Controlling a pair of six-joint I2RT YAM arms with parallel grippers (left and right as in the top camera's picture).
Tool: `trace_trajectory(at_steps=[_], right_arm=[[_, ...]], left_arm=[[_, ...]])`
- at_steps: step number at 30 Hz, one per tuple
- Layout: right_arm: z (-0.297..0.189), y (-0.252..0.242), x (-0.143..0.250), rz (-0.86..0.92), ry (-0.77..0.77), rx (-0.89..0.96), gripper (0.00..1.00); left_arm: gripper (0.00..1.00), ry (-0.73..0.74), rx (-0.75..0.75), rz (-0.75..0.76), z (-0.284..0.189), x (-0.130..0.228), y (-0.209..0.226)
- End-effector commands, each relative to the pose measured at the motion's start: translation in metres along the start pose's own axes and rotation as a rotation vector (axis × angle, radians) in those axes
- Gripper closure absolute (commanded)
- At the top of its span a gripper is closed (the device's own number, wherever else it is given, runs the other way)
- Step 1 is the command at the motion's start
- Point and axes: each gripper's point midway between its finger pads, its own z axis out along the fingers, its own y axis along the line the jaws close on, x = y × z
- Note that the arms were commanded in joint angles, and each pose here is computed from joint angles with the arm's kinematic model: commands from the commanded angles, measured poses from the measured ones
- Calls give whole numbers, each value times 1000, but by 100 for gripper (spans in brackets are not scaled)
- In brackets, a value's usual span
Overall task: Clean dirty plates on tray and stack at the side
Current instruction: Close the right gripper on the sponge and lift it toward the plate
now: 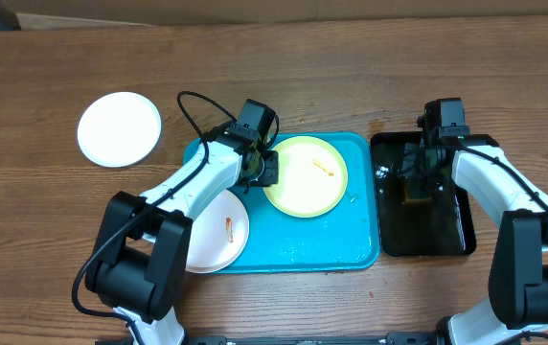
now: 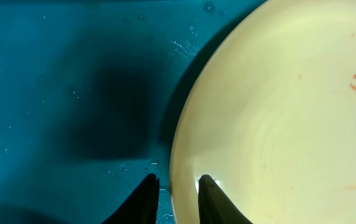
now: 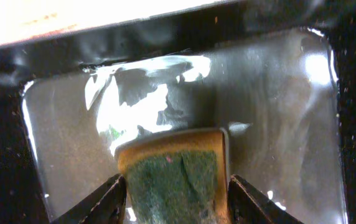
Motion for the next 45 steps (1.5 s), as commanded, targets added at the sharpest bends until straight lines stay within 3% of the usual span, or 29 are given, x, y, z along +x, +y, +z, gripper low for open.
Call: trace_trajectory(at_steps=[1,6,13,19,31,35,39,43,45], right_arm=[[-6,0,-2,2,-13,-2,46],[-6,-1,2,1,1,1,46],[-6,-1,2,1,1,1,48],[-6,-2,9,1,32,7,37],[-4,-4,17,0,56,12,36],[-1,-5,21,0,59,12,51],[3,-7,31,0,79,16,58],[4,-7,32,0,82,17,93],[2,-6,28,1,72,15,96]], left_arm=[[75,20,-4,-10,10,3,0],[85,32,-8,-11,15,5,1],[83,23,-5,-30,15,2,1],[84,13,0,-29,14,-1,-1],[82,6,3,-28,9,-5,-3],[82,6,3,-28,9,-5,-3],[80,6,2,-27,9,-5,-3],[80,6,2,-28,9,-5,-3],[80,6,2,-28,9,-5,-3]])
